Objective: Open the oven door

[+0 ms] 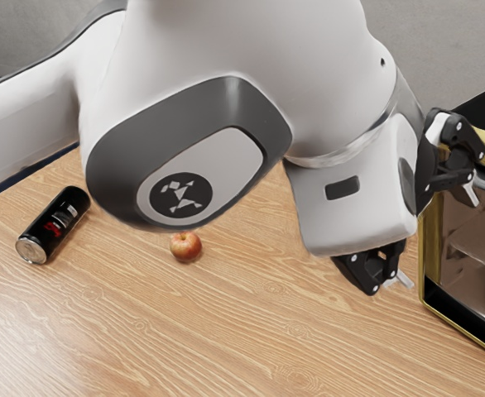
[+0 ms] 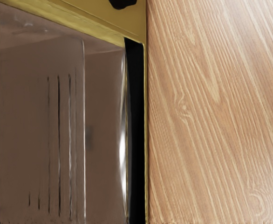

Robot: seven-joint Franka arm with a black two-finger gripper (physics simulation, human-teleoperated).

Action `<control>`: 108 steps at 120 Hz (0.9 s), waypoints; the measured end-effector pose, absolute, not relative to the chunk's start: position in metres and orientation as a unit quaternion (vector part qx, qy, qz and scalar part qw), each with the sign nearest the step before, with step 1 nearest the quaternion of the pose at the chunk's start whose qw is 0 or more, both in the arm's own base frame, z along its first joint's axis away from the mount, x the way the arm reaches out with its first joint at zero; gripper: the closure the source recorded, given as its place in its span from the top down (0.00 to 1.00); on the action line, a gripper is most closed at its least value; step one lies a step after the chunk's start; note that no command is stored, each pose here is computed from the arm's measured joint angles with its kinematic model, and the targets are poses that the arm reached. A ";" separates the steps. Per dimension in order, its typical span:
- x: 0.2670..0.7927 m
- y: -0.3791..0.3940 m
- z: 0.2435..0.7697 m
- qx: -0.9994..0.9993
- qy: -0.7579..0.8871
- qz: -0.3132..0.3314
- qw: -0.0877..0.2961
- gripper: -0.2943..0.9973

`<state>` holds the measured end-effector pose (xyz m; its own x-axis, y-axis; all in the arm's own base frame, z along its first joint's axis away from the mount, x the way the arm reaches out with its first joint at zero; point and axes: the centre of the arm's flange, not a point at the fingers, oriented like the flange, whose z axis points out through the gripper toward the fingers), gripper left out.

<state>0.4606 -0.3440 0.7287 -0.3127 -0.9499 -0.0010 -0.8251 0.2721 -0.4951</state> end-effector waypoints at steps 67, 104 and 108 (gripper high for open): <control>0.525 -0.369 0.698 -0.570 0.784 -0.212 0.125 0.77; 0.547 -0.393 0.687 -0.566 0.784 -0.224 0.122 0.77; 0.549 -0.393 0.685 -0.567 0.784 -0.223 0.122 0.77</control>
<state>0.5492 -0.3934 0.6853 -0.3279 -0.9427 0.0615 -0.8340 0.2583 -0.4876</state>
